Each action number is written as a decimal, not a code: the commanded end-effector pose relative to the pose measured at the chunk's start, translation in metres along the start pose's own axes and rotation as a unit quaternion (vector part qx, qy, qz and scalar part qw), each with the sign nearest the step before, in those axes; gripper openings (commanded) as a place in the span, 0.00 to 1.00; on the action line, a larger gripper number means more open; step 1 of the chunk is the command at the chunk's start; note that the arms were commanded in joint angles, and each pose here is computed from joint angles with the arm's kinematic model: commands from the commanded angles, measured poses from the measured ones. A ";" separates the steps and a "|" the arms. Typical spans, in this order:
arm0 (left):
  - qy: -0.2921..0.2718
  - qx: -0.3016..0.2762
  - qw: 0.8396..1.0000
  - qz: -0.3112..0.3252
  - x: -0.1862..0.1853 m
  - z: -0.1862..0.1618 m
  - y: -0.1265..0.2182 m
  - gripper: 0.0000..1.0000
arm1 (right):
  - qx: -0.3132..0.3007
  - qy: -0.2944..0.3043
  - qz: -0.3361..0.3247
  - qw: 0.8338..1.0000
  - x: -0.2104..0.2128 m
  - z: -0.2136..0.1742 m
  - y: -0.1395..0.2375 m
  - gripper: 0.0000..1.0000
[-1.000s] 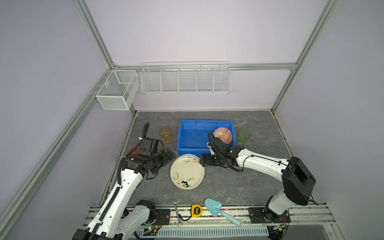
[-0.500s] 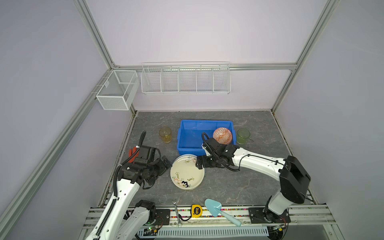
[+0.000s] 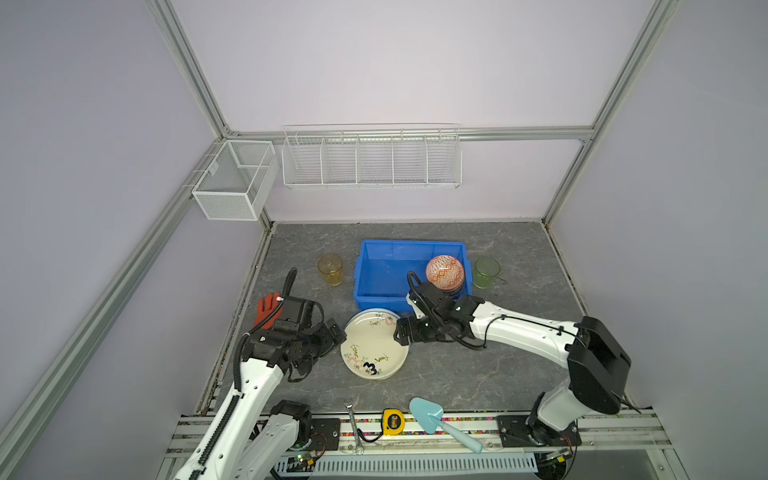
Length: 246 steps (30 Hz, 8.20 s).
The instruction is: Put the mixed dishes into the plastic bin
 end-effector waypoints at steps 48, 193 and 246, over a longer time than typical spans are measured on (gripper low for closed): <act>-0.041 0.044 0.996 -0.061 -0.008 0.017 -0.084 1.00 | 0.041 0.032 0.039 0.998 0.030 0.010 -0.036 0.94; -0.176 -0.124 0.871 -0.441 -0.133 0.040 0.038 0.00 | -0.061 -0.083 0.296 0.950 -0.015 0.026 0.132 0.76; -0.128 -0.167 0.959 -0.191 -0.089 0.089 0.029 1.00 | -0.148 -0.073 0.153 0.974 0.011 0.147 0.121 0.07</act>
Point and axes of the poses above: each gripper's point midway between its finger pads, its own y axis back along the fingers, its own x axis along the line the jaws close on, z = x × y, the point moved 7 cm from there along y, back along the fingers, and after that the axes turned 12 degrees about -y, right-handed, at the moved point
